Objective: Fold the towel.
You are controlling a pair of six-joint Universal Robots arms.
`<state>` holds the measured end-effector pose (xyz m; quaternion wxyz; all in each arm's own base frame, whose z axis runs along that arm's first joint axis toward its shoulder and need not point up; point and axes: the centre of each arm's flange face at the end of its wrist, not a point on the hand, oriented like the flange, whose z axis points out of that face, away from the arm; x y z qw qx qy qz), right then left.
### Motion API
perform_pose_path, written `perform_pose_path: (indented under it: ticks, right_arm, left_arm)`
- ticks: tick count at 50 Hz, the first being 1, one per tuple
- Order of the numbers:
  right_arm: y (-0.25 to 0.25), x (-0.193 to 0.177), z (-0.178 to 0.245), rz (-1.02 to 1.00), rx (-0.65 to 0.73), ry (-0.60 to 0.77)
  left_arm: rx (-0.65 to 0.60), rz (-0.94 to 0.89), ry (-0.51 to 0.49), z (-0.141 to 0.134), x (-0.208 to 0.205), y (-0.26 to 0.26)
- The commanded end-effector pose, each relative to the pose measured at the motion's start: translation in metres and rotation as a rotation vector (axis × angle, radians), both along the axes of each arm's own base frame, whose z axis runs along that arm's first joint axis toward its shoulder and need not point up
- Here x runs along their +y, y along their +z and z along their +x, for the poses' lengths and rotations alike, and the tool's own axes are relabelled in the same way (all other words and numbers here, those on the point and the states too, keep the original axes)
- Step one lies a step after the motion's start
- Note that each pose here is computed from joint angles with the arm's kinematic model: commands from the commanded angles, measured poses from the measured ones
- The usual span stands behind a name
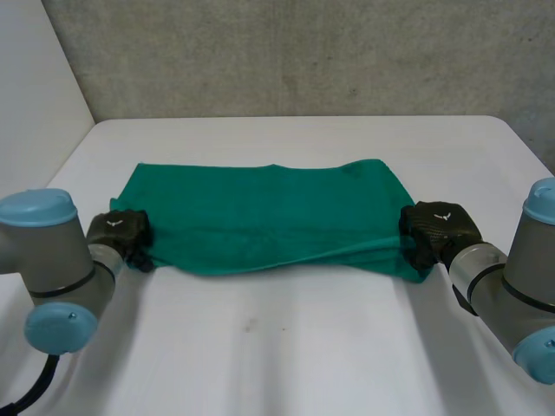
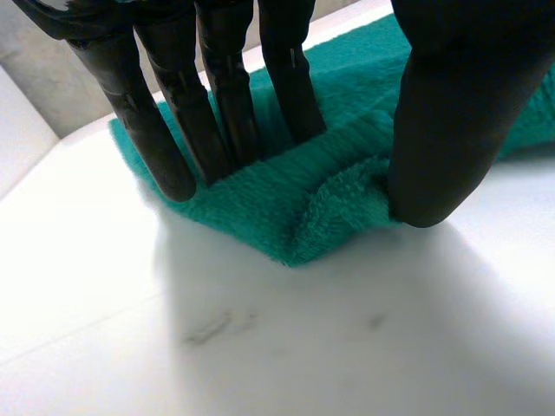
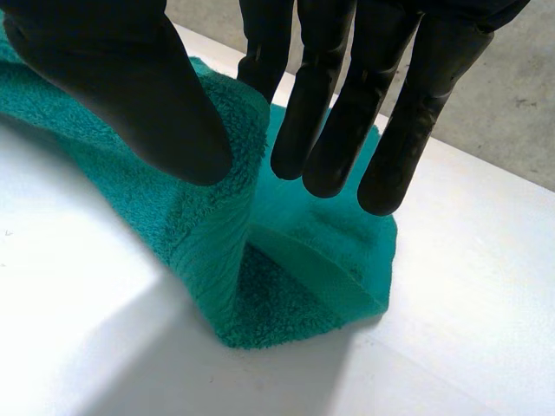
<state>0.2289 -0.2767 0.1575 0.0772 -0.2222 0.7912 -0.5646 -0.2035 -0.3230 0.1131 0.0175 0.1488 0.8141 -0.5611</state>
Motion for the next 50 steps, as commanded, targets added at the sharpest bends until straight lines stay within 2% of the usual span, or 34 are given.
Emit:
perform_pose_path:
  ticks: [1, 16, 24, 27, 30, 37, 42, 47, 50]
  right_arm:
    - [0.001, -0.001, -0.001, -0.005, 0.000, -0.004]
    - [0.006, -0.003, 0.000, -0.026, 0.028, 0.007]
    - [0.034, -0.002, -0.001, -0.109, 0.159, 0.053]
    - [0.056, 0.011, -0.004, -0.117, 0.271, 0.104]
    - [0.064, 0.017, -0.005, -0.116, 0.289, 0.119]
    - [0.052, 0.016, -0.004, -0.087, 0.234, 0.101]
    - [0.015, 0.010, -0.001, 0.007, 0.236, 0.101]
    - [0.010, 0.008, -0.002, 0.017, 0.237, 0.099]
    - [0.009, 0.008, -0.002, 0.017, 0.237, 0.099]
  left_arm:
    - [0.001, -0.029, 0.013, 0.007, 0.001, 0.011]
    - [-0.019, -0.048, 0.031, 0.016, -0.003, 0.016]
    - [-0.233, -0.148, -0.039, 0.024, 0.022, 0.055]
    - [-0.270, -0.171, -0.043, 0.028, 0.028, 0.064]
    - [-0.305, -0.209, -0.067, 0.032, 0.036, 0.076]
    - [-0.224, -0.098, -0.218, 0.023, 0.046, 0.043]
    - [-0.168, -0.007, -0.225, 0.017, 0.055, 0.028]
    - [-0.071, 0.047, -0.212, 0.010, 0.060, 0.018]
    - [-0.062, 0.058, -0.209, 0.009, 0.057, 0.012]
